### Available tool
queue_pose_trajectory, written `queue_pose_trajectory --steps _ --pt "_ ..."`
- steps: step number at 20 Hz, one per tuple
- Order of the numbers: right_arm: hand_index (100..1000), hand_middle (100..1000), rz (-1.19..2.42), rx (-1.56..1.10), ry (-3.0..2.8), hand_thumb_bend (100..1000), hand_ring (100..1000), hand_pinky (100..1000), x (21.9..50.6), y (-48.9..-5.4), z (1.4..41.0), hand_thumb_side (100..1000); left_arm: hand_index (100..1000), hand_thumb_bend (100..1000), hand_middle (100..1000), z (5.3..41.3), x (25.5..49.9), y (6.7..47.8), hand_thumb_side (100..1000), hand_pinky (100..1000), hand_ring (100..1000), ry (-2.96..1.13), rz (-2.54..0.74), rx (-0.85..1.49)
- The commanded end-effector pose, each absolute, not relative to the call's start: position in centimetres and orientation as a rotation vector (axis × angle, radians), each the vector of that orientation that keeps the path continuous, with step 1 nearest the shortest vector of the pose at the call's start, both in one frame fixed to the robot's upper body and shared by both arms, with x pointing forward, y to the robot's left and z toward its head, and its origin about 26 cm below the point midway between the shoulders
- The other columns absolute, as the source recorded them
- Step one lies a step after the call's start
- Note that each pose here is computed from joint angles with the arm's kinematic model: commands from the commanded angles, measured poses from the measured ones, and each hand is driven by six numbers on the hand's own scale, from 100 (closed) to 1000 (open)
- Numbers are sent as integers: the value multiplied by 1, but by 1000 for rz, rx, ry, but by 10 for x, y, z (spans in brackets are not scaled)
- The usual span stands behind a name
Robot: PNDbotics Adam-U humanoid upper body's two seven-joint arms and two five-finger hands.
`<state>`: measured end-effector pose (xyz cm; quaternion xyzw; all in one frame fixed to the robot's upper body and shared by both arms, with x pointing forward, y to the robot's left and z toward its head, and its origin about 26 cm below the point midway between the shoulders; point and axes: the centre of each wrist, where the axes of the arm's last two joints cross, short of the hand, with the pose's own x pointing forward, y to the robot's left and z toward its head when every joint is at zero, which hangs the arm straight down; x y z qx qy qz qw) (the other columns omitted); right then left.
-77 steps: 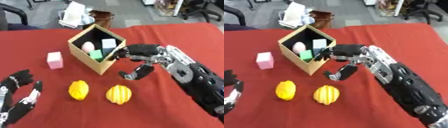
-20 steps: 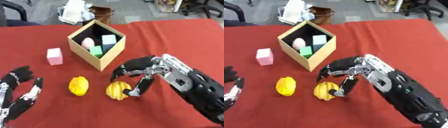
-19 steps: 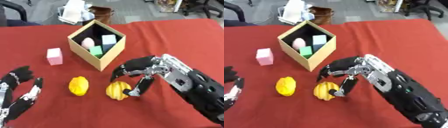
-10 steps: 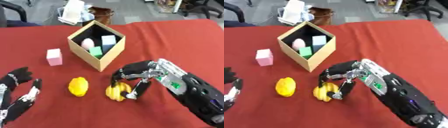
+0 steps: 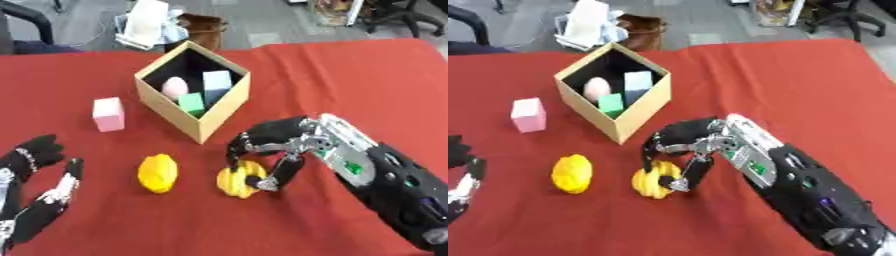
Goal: Pick up objects on the table and place them in the box.
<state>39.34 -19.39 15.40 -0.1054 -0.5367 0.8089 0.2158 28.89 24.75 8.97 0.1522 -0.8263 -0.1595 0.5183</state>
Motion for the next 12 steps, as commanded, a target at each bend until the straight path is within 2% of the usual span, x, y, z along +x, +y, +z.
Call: queue_pose_trajectory --steps 1,6,12 --pt "413 709 2241 -394 -1523 100 767 806 396 -204 180 101 806 390 637 96 289 249 427 752 659 -2007 -380 373" --pt "425 725 2215 -522 -1578 106 783 825 399 -211 217 100 806 385 637 95 289 249 430 752 659 -2004 -378 375" --pt "425 725 2213 -542 -1582 106 783 825 398 -211 224 100 806 385 637 95 289 250 430 752 659 -2003 -377 376"
